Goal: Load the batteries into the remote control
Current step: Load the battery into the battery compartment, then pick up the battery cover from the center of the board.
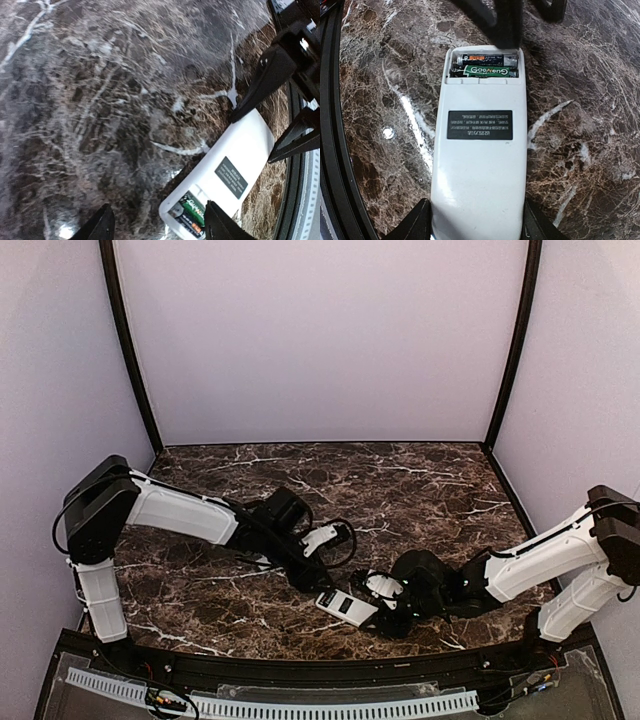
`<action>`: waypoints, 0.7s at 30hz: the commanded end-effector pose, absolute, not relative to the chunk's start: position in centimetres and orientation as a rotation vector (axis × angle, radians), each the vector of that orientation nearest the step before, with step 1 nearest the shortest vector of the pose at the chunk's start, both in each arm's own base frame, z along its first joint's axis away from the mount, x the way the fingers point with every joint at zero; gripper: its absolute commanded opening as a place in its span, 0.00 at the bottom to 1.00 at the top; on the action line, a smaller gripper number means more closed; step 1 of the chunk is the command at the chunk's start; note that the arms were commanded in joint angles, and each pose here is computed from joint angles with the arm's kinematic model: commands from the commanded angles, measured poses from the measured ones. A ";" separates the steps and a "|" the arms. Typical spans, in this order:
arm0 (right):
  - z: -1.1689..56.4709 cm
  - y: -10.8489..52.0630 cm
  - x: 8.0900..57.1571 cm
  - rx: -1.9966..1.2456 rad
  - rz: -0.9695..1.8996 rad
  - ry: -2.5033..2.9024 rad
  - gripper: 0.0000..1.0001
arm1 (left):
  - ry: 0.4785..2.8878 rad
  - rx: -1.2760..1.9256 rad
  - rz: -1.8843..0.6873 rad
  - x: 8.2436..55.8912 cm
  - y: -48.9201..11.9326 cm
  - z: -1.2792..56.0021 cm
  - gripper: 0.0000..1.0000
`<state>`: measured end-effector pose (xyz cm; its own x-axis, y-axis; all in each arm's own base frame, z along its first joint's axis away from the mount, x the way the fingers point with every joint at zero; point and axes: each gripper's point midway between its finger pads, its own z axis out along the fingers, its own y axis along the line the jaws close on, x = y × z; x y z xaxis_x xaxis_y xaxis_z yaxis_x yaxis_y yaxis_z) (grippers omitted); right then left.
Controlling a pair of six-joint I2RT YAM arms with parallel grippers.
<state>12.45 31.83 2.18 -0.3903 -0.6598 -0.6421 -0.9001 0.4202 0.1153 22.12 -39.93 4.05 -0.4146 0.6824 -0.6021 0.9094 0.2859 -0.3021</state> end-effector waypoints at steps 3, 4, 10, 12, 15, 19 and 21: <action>3.0 32.4 12.6 -1.315 0.628 2.130 0.00 | 2.271 1.134 -0.767 26.8 -37.4 10.1 0.65; 3.1 32.5 12.7 -1.312 0.626 2.130 0.00 | 2.294 1.095 -0.691 27.4 -36.3 10.3 0.64; 3.5 32.7 13.2 -1.303 0.602 2.118 0.00 | 2.461 0.981 -0.299 28.7 -30.2 8.7 0.53; 3.6 32.8 13.4 -1.304 0.594 2.114 0.00 | 2.509 0.962 -0.266 28.3 -28.9 7.9 0.51; 3.6 33.1 13.5 -1.309 0.589 2.113 0.00 | 2.569 0.952 -0.235 27.8 -27.4 6.5 0.49; 3.6 33.3 13.5 -1.313 0.591 2.114 0.06 | 2.630 0.983 -0.173 27.2 -25.8 4.8 0.47; 3.9 33.3 13.6 -1.305 0.594 2.110 0.11 | 2.648 0.994 -0.151 27.1 -25.4 4.2 0.47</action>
<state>13.22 32.41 3.00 -0.3712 -0.6602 -0.6529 -0.9015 0.4248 0.0830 28.13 -27.81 5.82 -0.6824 0.5997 -0.4179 0.6703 0.7415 -0.0304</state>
